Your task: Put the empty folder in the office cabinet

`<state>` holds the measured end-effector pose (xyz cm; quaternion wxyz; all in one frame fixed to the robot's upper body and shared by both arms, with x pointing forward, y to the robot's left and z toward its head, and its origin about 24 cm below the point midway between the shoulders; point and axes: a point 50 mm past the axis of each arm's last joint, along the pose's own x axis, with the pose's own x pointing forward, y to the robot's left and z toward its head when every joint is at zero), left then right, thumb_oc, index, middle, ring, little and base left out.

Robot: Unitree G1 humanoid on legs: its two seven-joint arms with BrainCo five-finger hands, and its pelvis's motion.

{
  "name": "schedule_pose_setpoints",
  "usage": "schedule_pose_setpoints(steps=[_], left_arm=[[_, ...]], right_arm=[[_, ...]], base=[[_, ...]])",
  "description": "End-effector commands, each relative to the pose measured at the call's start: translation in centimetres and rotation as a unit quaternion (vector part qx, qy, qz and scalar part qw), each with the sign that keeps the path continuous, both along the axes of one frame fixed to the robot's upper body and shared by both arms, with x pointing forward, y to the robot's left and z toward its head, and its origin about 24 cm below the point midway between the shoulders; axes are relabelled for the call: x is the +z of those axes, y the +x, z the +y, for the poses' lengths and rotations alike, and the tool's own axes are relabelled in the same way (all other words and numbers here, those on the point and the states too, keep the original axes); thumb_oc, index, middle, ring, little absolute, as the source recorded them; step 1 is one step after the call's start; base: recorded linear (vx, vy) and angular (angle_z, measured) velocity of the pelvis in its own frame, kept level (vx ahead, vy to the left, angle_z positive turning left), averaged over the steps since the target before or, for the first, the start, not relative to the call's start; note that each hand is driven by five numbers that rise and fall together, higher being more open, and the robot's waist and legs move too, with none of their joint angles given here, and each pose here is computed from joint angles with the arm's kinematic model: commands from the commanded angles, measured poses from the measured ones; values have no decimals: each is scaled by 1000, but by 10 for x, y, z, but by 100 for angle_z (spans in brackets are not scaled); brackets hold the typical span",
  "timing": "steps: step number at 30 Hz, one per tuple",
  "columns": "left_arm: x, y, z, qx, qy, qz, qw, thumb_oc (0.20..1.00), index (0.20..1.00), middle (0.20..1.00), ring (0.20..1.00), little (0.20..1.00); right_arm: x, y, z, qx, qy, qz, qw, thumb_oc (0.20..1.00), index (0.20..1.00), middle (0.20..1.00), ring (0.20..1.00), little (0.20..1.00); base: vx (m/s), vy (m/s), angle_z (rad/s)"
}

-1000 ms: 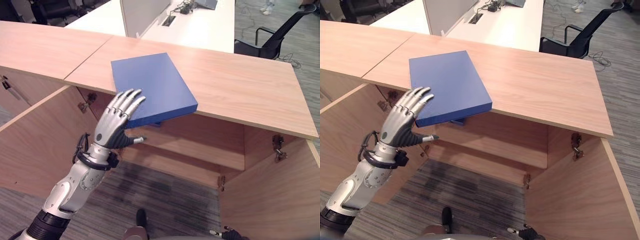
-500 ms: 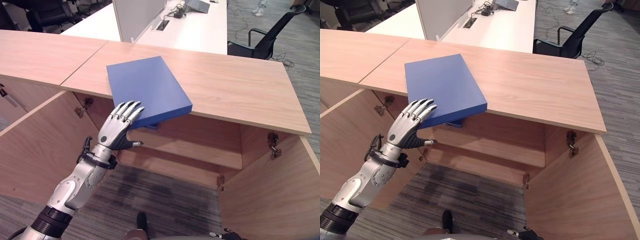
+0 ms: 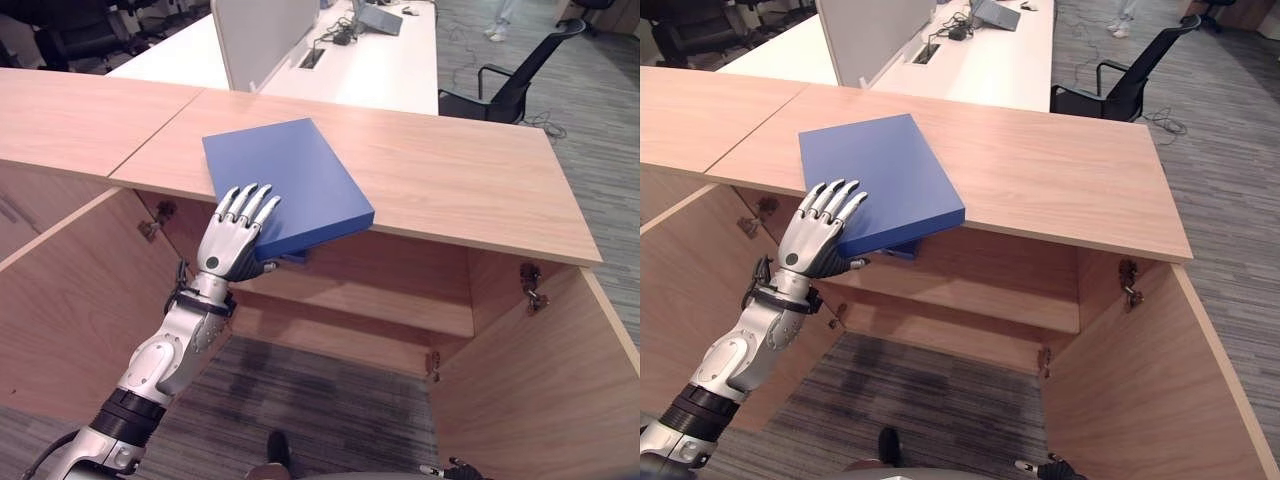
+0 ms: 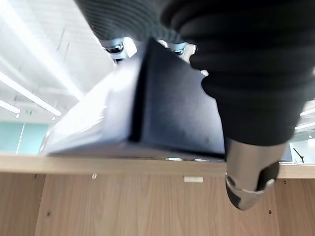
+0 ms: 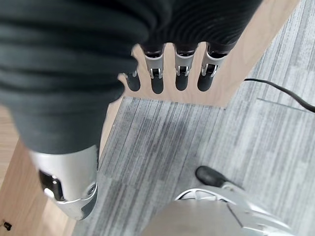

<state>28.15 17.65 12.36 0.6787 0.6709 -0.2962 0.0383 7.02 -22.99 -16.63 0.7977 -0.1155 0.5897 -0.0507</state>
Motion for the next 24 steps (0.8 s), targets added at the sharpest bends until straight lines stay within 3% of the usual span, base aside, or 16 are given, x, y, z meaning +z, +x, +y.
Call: schedule_pose_setpoints(steps=[1,13,21,22,23,24], left_arm=[[24,18,0,19,29,-59,998,1000,1000,1000,1000,1000],[3,31,14,98,68,-22,993,1000,1000,1000,1000,1000],[29,43,30,166,34,-90,981,1000,1000,1000,1000,1000],[35,43,31,168,31,-103,980,551,551,551,551,551],[40,44,32,172,30,-113,978,200,200,200,200,200],[48,46,34,179,26,-128,975,200,200,200,200,200]], right_arm=[[1,9,-1,23,-14,0,1000,1000,1000,1000,1000,1000],[2,9,-2,24,-19,3,1000,1000,1000,1000,1000,1000],[1,10,1,31,-19,2,999,1000,1000,1000,1000,1000],[1,10,1,32,-18,3,999,1000,1000,1000,1000,1000],[1,11,2,33,-17,2,999,1000,1000,1000,1000,1000],[1,11,3,36,-17,2,999,1000,1000,1000,1000,1000]], base=[[2,-7,-8],[0,-1,0],[3,-10,-3],[8,-11,-4],[0,0,0],[0,0,0]])
